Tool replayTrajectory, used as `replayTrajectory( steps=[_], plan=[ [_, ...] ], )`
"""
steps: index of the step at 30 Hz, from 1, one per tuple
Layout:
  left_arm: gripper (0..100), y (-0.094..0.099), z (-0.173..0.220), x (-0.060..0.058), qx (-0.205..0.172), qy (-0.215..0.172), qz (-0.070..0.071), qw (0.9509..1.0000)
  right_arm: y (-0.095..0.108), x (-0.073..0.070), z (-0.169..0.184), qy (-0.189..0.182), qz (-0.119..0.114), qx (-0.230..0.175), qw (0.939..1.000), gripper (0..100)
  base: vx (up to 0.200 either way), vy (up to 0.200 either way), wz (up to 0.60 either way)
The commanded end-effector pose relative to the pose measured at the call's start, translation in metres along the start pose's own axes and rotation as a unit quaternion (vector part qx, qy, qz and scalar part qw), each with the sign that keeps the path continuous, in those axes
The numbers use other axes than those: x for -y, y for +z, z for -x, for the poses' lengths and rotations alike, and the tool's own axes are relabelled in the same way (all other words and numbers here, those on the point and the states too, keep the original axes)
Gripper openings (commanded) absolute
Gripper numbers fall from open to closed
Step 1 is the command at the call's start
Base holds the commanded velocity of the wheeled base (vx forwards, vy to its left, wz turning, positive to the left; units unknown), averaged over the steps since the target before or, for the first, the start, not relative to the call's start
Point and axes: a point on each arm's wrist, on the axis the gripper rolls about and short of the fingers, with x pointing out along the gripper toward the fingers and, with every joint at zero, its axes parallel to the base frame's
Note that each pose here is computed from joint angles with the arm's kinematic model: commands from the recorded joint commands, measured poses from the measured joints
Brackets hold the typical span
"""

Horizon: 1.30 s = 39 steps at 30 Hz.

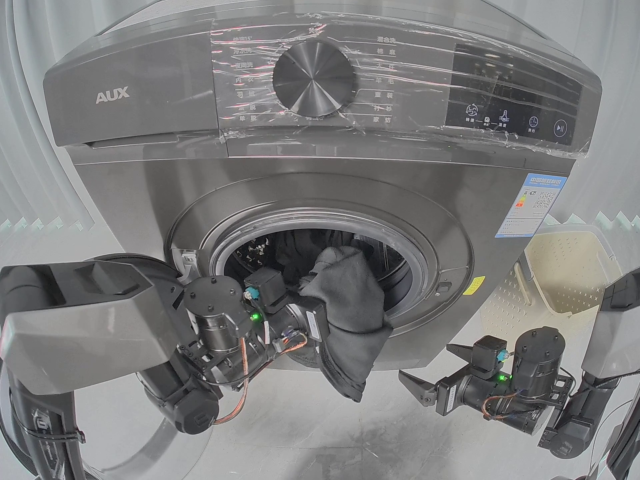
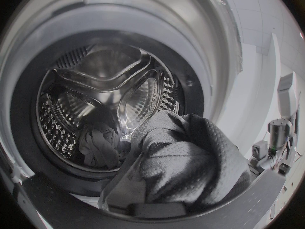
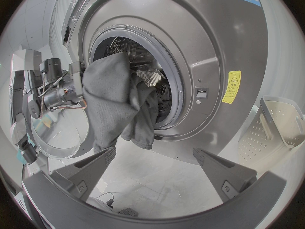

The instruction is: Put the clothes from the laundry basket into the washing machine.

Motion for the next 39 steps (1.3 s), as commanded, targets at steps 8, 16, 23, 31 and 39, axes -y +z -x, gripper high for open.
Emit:
replayTrajectory(
  steps=[8, 16, 23, 31, 39],
  plan=[
    [0, -0.039, -0.063, -0.025, 0.037, 0.043, 0.005, 0.9984, -0.003, -0.003, 0.001, 0.007, 0.003, -0.007, 0.9999, 100, 0.000, 0.000, 0.00],
    [0, -0.041, -0.089, -0.036, 0.037, 0.054, 0.002, 0.9978, -0.005, -0.004, 0.001, 0.007, 0.002, -0.011, 0.9999, 100, 0.000, 0.000, 0.00],
    [0, -0.044, -0.112, -0.053, 0.022, 0.073, 0.000, 0.9971, -0.005, -0.005, 0.002, 0.010, 0.001, -0.013, 0.9999, 100, 0.000, 0.000, 0.00],
    [0, -0.048, -0.148, -0.072, 0.071, 0.111, -0.036, 0.9906, -0.005, -0.005, 0.002, 0.010, 0.002, -0.012, 0.9999, 100, 0.000, 0.000, 0.00],
    [0, -0.025, -0.159, -0.101, 0.085, 0.145, -0.047, 0.9847, -0.005, -0.005, 0.002, 0.011, 0.002, -0.013, 0.9999, 100, 0.000, 0.000, 0.00]
  ],
)
